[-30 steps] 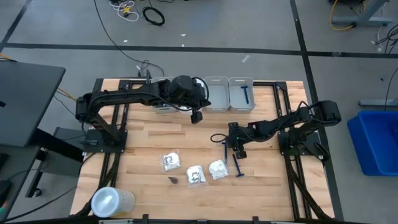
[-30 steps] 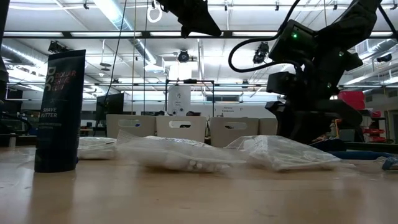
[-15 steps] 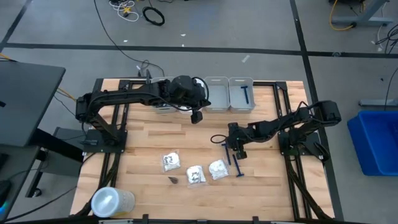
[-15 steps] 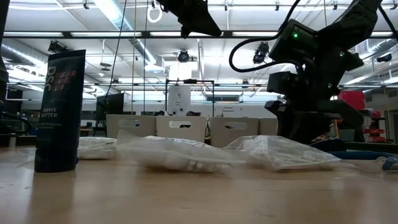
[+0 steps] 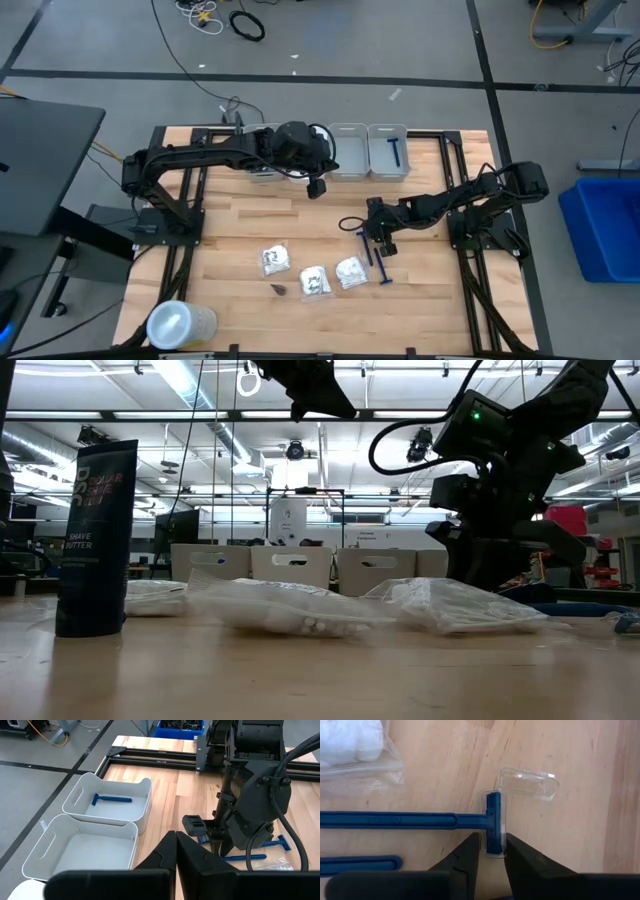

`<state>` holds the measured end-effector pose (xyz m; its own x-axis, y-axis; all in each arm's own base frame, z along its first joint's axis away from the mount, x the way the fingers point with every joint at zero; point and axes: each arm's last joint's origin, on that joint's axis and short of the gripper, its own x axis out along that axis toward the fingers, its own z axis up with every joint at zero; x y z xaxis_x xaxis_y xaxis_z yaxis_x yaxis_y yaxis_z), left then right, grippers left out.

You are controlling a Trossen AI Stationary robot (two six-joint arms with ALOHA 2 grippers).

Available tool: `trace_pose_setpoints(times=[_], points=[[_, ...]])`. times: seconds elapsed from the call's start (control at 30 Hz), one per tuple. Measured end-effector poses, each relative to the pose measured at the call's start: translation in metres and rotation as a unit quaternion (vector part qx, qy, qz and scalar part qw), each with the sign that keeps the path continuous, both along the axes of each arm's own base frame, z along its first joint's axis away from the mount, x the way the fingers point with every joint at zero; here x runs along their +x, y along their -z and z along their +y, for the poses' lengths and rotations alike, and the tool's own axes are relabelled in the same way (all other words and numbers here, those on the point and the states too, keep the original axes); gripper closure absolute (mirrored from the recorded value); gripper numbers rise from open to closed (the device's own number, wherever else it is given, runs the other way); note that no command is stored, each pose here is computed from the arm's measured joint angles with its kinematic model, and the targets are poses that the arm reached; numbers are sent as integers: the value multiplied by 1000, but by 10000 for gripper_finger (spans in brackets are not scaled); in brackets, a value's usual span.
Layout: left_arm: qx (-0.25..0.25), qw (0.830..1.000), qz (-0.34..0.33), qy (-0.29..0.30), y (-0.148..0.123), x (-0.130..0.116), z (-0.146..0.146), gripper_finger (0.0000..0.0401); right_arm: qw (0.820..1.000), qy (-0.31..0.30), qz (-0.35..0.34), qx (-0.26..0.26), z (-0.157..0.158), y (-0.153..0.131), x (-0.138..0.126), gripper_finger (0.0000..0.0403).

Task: Pick & Place Travel size toiletries
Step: Put the blue razor into the right gray bin

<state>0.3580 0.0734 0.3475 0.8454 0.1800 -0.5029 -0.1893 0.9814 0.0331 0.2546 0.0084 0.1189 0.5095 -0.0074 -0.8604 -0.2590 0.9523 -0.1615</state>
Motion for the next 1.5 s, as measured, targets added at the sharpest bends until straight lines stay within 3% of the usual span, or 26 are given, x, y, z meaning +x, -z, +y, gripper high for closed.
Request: trace_pose_setpoints(times=[0.3, 1.07, 1.5], points=[[-5, 1000, -1, -3, 0, 0, 0, 379, 1000, 1, -15, -1, 0, -5, 0, 317], [-19, 1000, -9, 6, -1, 1, -1, 395, 1000, 1, -24, 0, 0, -9, 0, 319], [-18, 1000, -22, 8, -3, 2, -1, 385, 989, 44, -98, -99, -7, -50, -11, 319]])
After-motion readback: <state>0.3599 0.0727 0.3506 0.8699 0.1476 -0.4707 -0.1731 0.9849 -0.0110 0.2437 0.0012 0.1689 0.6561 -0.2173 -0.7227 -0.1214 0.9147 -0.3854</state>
